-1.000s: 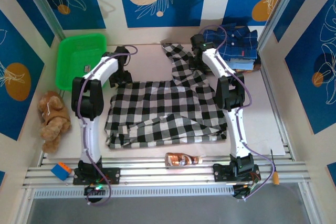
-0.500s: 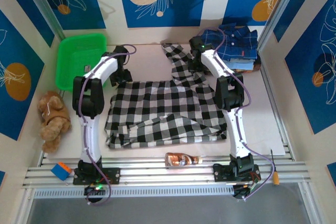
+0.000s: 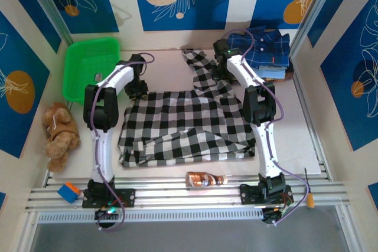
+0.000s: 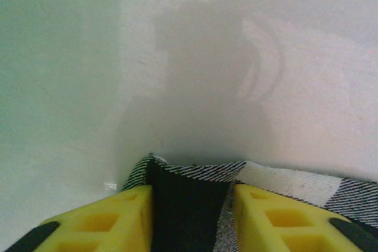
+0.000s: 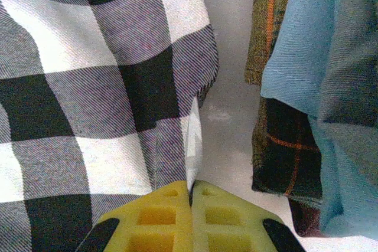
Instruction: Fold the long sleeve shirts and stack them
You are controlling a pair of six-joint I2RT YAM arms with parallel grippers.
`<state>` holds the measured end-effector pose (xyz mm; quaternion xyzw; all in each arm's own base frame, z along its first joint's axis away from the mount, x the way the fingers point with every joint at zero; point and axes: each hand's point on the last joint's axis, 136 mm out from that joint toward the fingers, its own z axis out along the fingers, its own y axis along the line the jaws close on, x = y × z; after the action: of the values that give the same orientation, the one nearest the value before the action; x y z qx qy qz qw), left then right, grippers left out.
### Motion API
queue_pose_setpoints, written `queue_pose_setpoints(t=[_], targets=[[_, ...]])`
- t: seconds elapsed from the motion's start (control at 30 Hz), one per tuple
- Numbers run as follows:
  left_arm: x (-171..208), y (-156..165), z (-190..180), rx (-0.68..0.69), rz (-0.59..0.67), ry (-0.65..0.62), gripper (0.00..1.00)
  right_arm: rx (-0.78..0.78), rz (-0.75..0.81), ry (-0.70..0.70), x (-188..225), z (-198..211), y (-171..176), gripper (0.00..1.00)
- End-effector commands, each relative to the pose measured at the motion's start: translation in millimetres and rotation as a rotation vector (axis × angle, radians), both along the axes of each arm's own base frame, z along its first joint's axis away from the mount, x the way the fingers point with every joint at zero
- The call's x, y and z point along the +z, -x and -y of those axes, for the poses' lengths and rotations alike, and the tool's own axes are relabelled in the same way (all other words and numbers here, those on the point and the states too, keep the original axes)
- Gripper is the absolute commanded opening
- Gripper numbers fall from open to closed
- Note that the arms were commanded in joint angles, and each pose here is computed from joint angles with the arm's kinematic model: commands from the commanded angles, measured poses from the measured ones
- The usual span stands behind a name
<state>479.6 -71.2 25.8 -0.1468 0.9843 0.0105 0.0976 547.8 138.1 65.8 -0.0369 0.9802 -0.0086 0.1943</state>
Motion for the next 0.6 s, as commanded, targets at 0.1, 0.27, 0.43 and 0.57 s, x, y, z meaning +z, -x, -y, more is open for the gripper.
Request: queue_pose_setpoints(t=[0.1,0.27,0.43,0.57], targets=[[13.5,-4.2,-15.1,0.018,0.008,-0.041,0.56,0.02,0.02,0.009,20.9,-1.2,5.2,0.0],[22.3,-11.9,-16.1,0.034,0.046,-0.037,0.62,0.023,0.019,0.011,20.2,-1.6,5.6,0.0],[22.6,-19.6,-14.6,0.05,0.058,-0.027,0.62,0.026,0.017,0.01,19.9,-1.9,5.7,0.0],[13.9,-21.4,-11.6,0.055,0.043,-0.014,0.61,0.03,0.013,0.012,19.9,-1.8,7.2,0.0]])
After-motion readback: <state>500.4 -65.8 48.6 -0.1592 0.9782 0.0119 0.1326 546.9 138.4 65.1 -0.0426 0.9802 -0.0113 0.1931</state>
